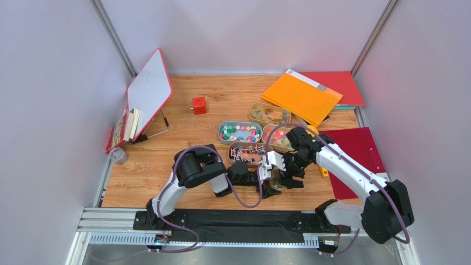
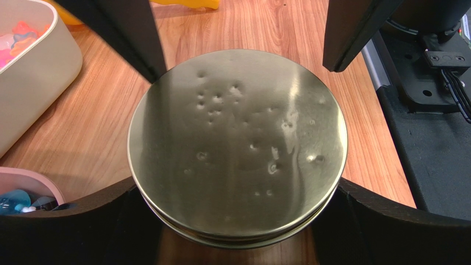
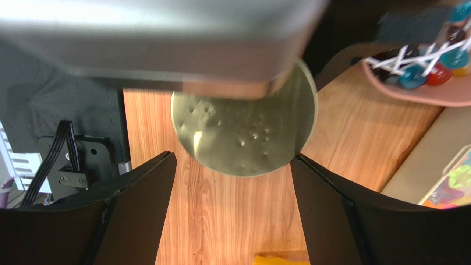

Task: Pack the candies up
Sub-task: Screw the bottle lid onto the packing bottle.

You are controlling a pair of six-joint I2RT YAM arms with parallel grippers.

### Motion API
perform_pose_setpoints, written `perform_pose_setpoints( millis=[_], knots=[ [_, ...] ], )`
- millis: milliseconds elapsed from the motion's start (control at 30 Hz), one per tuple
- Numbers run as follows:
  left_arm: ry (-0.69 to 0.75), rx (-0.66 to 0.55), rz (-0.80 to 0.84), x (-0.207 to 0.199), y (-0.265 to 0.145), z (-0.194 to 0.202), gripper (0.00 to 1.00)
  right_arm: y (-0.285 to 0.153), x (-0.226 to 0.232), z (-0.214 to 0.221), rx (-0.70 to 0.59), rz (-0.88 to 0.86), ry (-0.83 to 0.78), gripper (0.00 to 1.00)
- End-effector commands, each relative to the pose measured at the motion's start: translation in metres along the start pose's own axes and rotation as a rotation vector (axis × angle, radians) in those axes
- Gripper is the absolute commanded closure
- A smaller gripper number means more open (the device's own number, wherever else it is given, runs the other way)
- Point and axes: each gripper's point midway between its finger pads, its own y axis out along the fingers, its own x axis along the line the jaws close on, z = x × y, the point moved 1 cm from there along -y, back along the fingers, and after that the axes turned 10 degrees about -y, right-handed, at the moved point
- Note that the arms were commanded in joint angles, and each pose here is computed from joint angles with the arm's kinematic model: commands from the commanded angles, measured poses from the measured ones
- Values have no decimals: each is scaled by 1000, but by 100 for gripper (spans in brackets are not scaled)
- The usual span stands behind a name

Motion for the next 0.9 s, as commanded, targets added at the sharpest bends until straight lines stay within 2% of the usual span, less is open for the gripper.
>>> perform_pose_setpoints(
  millis=[0,167,367,633,867],
  knots=[
    [-223,483,-135,6,-63,140,100,3,48,21,61,-113,34,19],
    [-221,490,-125,4,-64,142,100,-5,58,30,107,-84,52,19],
    [-218,508,-114,3,-64,148,100,-32,41,30,127,57,55,19],
    [-201,523,-107,2,-65,151,100,-46,-8,-11,-27,126,85,19],
    [-194,527,-119,5,-65,151,100,-28,-25,-28,-113,9,90,18]
  ],
)
